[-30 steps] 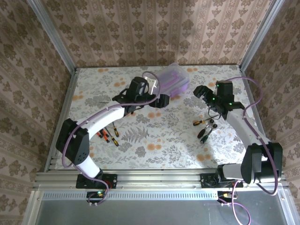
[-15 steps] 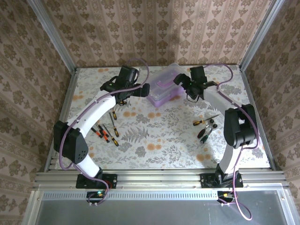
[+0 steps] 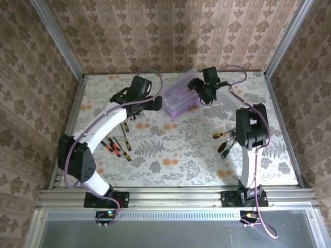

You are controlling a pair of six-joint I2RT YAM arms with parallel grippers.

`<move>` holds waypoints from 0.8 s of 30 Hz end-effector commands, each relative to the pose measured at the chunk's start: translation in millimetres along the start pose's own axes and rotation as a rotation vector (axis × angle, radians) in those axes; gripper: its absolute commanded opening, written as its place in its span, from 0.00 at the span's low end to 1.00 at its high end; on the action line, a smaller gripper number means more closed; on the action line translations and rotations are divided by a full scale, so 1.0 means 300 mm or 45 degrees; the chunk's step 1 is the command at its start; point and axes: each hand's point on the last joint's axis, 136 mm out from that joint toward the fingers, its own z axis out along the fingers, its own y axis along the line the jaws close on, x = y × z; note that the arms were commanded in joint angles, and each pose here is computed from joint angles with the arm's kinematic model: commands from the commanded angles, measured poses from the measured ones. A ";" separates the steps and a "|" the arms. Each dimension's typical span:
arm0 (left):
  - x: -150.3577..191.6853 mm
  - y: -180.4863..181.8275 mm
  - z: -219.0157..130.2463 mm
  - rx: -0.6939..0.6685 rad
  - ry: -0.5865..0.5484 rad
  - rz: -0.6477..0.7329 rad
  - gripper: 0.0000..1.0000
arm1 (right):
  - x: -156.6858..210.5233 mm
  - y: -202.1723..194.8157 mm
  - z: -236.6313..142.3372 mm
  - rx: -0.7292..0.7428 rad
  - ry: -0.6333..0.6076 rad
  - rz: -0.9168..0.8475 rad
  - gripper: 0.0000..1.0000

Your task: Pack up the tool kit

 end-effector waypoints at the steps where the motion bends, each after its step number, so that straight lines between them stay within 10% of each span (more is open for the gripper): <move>1: -0.014 0.022 -0.059 0.017 -0.065 -0.035 1.00 | 0.088 -0.027 0.015 0.106 0.118 -0.095 0.87; 24: 0.019 0.028 -0.036 0.009 -0.012 0.054 1.00 | 0.336 -0.153 -0.112 0.082 0.478 -0.644 0.70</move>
